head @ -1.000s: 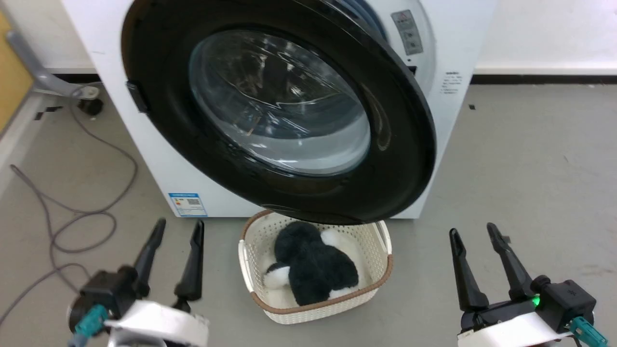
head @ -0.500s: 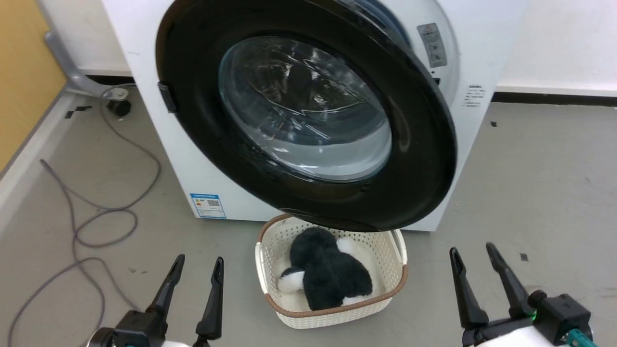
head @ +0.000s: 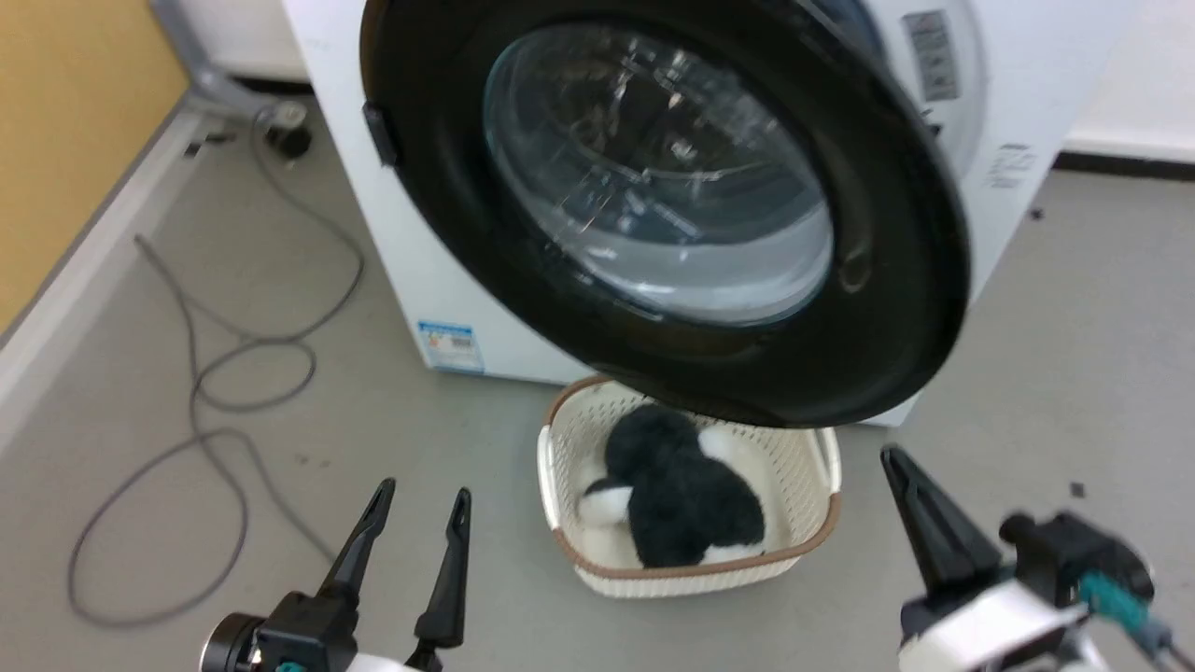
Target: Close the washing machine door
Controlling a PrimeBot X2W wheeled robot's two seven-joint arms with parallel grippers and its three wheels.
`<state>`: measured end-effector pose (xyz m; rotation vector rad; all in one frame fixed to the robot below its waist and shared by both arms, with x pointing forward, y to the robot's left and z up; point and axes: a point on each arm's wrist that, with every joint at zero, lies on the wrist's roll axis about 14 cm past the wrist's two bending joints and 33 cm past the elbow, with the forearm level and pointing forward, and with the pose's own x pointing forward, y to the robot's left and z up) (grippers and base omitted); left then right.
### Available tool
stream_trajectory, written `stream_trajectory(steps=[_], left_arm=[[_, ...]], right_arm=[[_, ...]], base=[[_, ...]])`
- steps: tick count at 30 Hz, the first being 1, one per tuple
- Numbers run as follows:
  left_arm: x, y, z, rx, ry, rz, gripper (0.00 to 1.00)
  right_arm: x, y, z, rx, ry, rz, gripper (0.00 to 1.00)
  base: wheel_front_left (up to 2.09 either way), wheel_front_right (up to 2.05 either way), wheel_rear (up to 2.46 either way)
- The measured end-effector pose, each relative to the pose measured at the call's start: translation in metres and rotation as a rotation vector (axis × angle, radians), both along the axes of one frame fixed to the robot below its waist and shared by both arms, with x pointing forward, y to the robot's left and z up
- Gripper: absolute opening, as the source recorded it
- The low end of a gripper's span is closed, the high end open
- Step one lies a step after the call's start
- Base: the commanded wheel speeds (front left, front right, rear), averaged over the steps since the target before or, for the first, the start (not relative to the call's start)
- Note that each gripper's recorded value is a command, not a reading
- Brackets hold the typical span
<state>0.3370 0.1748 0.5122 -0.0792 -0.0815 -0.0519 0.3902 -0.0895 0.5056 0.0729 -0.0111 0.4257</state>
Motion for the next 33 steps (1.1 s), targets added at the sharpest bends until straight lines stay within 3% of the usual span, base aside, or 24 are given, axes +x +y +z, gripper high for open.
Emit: stream_trajectory(steps=[9, 17, 33], left_arm=[[0.02, 0.009, -0.012, -0.008, 0.034, 0.042, 1.0], [0.033, 0.021, -0.022, -0.007, 0.062, 0.086, 1.0], [0.045, 0.041, -0.039, 0.006, 0.112, 0.144, 1.0]], right_arm=[[0.063, 0.022, -0.007, -0.047, 0.055, 0.141, 0.0], [0.134, -0.008, -0.019, -0.028, 0.117, 0.055, 0.0], [0.236, -0.014, -0.015, -0.011, 0.141, -0.009, 0.0]], base=[[0.0, 0.0, 0.0], [0.0, 0.0, 0.0], [0.0, 0.0, 0.0]])
